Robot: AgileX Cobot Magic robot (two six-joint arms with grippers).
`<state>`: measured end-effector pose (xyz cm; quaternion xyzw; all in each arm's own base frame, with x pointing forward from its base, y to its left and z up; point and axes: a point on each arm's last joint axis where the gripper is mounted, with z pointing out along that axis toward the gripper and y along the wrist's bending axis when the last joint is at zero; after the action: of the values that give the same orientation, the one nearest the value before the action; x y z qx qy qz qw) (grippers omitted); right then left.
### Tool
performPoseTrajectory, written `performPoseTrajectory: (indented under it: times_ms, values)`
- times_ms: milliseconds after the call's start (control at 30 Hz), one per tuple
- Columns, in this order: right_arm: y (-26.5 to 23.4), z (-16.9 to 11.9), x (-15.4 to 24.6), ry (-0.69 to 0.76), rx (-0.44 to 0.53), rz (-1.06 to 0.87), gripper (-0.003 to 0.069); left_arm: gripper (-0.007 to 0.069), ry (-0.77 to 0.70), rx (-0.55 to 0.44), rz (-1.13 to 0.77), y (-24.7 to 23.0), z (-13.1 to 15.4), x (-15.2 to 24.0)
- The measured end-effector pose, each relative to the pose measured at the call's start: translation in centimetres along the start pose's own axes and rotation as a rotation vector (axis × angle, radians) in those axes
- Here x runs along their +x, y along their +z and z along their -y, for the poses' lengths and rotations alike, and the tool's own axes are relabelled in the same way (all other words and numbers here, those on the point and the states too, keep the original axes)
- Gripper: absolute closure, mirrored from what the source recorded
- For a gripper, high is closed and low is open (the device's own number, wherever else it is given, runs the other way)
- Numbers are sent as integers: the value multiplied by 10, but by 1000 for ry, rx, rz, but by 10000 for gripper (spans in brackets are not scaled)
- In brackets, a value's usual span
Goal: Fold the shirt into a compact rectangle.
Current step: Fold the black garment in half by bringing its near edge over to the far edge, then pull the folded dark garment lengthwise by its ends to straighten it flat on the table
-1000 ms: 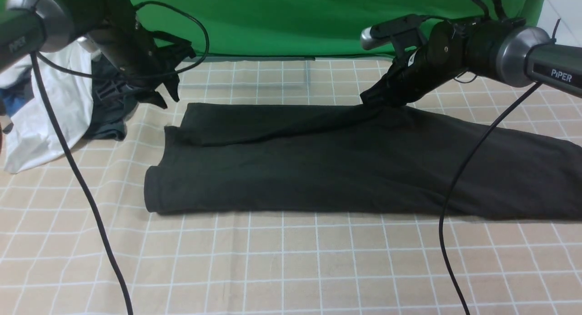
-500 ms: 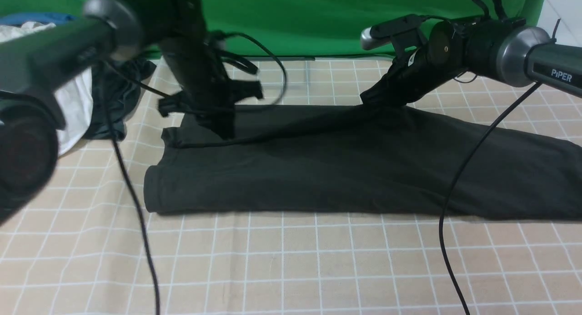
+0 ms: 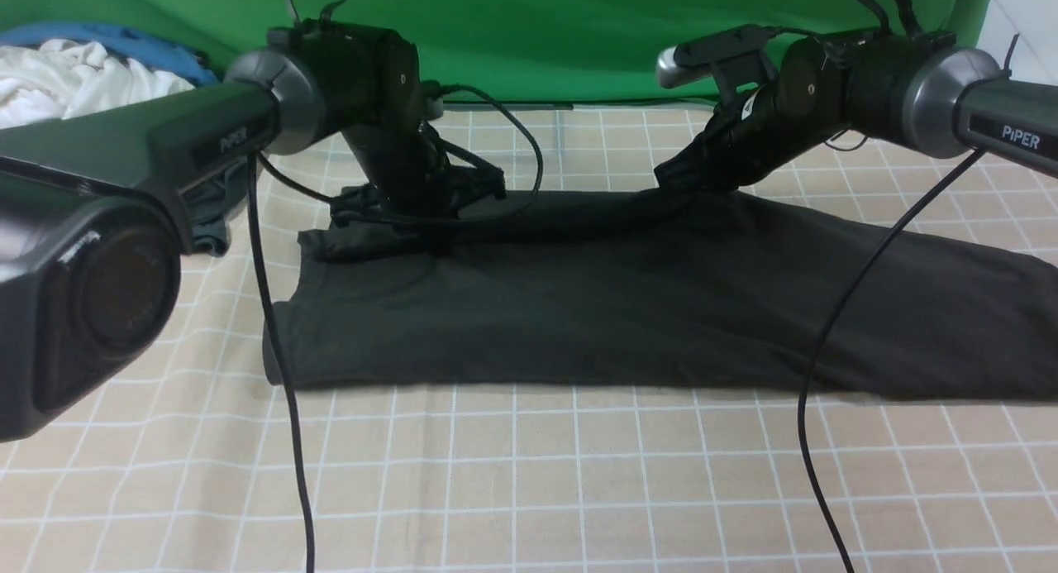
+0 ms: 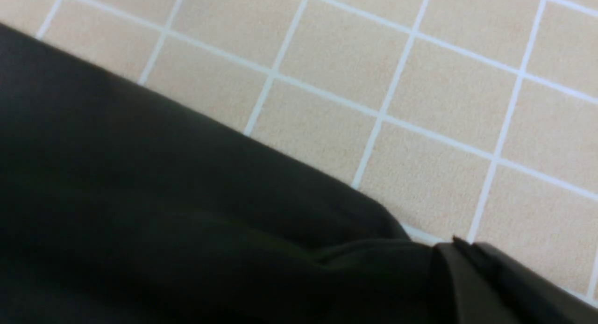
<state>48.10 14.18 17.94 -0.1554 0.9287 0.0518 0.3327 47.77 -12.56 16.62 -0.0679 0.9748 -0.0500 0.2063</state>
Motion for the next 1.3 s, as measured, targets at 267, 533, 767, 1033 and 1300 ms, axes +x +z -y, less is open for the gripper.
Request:
performPoseTrajectory:
  times_ms: [267, 533, 767, 1033, 1300]
  values:
    - [0, 0, 0, 4, -1, -3, 618, 612, -28, -3, 154, 3, -18, -23]
    - [0, 1, -1, 5, 1, 13, 618, 612, -27, -6, 142, -69, -23, -38]
    - [0, 2, -8, 9, 8, 84, 619, 612, 13, 10, 100, -120, -22, -30]
    - [4, 2, -7, 0, 13, 94, 435, 612, 24, 32, -118, -85, -26, 10]
    - [-62, 25, -26, -99, 133, -17, 282, 612, 22, 47, -240, -65, -26, 38]
